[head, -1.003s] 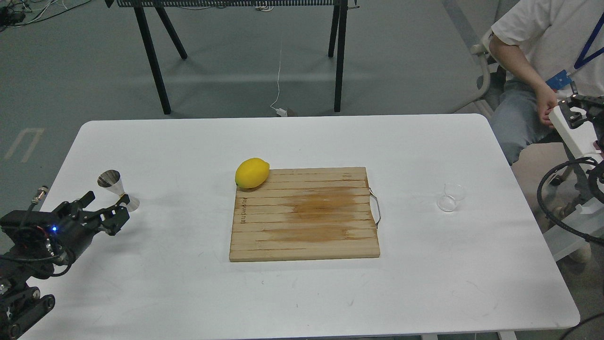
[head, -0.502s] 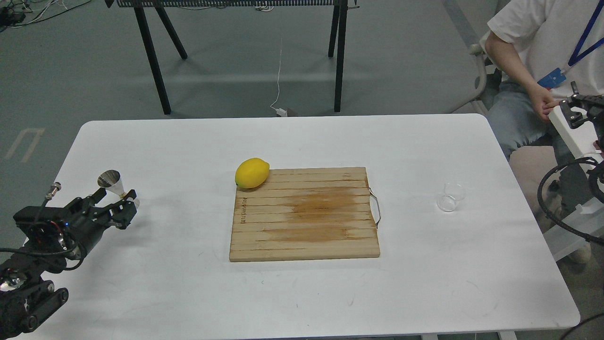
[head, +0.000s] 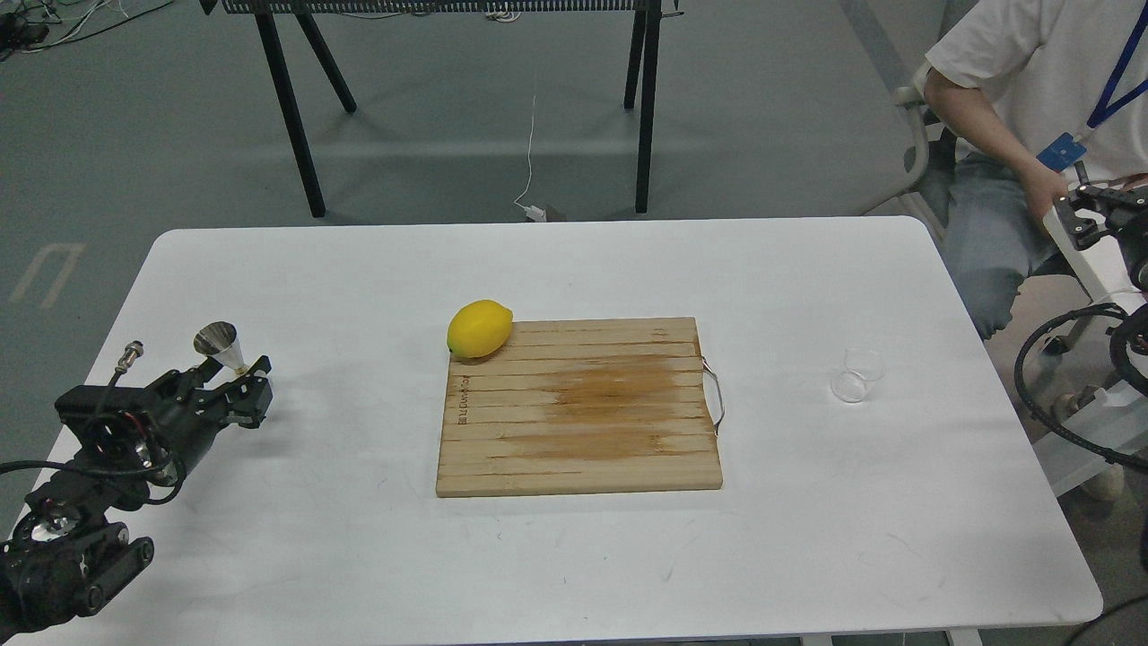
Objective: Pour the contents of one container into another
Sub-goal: 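Grasp the metal jigger with the left gripper, then lift the jigger and carry it over the wooden board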
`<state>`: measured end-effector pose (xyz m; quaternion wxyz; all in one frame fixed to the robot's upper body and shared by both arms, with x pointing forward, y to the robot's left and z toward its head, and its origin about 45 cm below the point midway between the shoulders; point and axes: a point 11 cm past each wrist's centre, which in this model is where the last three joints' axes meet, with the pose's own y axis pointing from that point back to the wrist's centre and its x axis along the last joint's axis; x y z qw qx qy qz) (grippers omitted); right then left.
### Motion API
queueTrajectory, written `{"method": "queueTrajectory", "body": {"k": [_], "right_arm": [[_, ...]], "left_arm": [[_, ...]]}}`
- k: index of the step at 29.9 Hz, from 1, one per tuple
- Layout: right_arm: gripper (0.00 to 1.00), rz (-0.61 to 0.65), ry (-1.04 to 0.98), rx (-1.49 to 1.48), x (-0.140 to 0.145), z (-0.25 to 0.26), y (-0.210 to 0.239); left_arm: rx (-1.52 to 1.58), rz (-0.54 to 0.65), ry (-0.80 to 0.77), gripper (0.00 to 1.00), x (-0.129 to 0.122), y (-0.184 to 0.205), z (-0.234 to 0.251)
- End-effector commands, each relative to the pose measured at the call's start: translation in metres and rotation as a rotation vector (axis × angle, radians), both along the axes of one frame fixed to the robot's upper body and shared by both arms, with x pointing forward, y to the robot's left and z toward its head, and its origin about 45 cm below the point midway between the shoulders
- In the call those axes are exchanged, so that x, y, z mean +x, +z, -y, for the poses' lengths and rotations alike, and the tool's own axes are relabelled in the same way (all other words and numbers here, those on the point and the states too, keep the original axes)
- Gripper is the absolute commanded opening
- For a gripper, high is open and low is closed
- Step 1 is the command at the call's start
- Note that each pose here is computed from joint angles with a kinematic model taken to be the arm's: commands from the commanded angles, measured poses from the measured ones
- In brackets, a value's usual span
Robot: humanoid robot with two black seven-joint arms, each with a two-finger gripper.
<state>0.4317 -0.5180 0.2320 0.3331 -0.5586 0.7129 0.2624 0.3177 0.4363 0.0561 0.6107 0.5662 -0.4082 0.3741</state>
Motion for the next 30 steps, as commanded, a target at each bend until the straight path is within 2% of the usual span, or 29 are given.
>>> {"method": "queueTrajectory", "body": {"k": [1, 12, 14, 17, 18, 23, 27, 30], "right_arm": [[1.00, -0.001, -0.002, -0.001, -0.001, 0.001, 0.000], [1.00, 0.008, -0.015, -0.009, -0.002, 0.006, 0.004], [1.00, 0.009, -0.018, -0.011, -0.003, 0.008, 0.005], [1.00, 0.010, -0.023, -0.017, -0.004, 0.011, 0.007], [1.00, 0.011, -0.024, -0.018, -0.004, 0.012, 0.008], [1.00, 0.012, -0.030, -0.024, -0.006, 0.016, 0.011], [1.00, 0.016, -0.041, -0.036, -0.008, 0.024, 0.016], [1.00, 0.018, -0.050, -0.045, -0.011, 0.029, 0.019]], "left_arm": [[-0.004, 0.007, 0.000, 0.43, 0.005, 0.001, 0.004], [0.006, 0.020, -0.007, 0.29, 0.013, 0.005, 0.006], [0.008, 0.010, -0.015, 0.23, 0.009, 0.002, 0.006], [0.037, -0.026, -0.067, 0.07, 0.005, -0.004, 0.011], [0.046, -0.034, -0.080, 0.05, 0.005, -0.005, 0.013], [0.051, -0.035, -0.087, 0.04, 0.006, -0.005, 0.014], [0.066, 0.000, -0.119, 0.04, 0.022, 0.011, 0.017], [0.133, 0.011, -0.222, 0.04, 0.035, 0.026, 0.024]]}}
